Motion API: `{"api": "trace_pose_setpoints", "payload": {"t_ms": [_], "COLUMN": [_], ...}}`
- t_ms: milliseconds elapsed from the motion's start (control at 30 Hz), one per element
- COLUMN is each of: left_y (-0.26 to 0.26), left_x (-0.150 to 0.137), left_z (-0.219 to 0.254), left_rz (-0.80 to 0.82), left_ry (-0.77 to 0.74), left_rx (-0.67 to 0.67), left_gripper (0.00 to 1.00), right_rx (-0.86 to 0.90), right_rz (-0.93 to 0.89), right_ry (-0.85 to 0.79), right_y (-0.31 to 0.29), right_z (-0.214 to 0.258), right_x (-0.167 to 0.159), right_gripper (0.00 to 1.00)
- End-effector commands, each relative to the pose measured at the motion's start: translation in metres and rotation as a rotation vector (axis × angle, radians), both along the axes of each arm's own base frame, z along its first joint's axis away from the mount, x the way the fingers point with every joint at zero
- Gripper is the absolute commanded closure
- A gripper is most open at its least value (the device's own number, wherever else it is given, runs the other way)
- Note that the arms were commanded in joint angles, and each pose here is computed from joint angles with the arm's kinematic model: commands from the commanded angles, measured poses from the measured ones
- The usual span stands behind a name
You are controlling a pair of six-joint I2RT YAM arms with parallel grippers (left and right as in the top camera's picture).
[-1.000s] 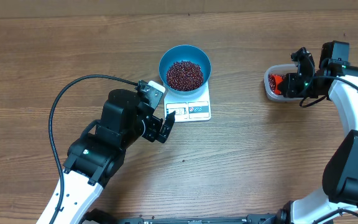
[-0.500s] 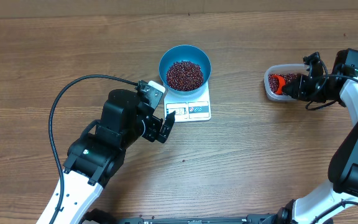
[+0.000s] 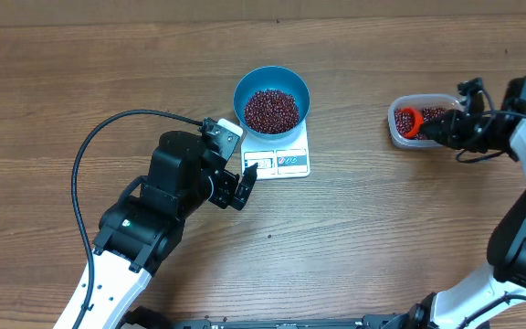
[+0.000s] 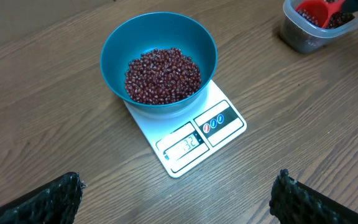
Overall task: Scoop item into bowl and weigh 150g on scale
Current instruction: 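Drag the red scoop through the beans to fill it, right gripper, then lift the filled red scoop and carry it left to the teal bowl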
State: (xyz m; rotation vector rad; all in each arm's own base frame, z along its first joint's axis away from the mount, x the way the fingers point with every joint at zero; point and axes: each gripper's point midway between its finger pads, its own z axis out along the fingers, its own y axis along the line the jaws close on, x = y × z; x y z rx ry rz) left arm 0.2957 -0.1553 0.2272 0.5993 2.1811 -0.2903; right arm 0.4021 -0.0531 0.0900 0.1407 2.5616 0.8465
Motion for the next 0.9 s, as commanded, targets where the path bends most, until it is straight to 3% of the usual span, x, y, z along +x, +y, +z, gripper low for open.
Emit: {"api": "trace_pose_setpoints", "payload": {"t_ms": [0,367,867], "left_y": [-0.002,-0.002,-0.002], "left_x": [0.003,0.002,0.002], "left_z": [0.007,0.008,0.008], "left_rz": [0.003,0.002,0.002], "left_ry": [-0.008,-0.009,-0.009], "left_rx": [-0.017,-0.017,-0.017], "left_gripper": [0.01,0.01,0.0], "right_rx": [0.086,0.2,0.512], "right_rz": [-0.022,-0.088,-0.039], "right_ry": [-0.042,-0.095,-0.204], "right_y": [-0.007,-0.03,-0.007], "right_z": [0.01,0.026,0.075], "right_x": [0.002,-0.004,-0.007], "right_gripper": [0.96,0.96,0.96]}}
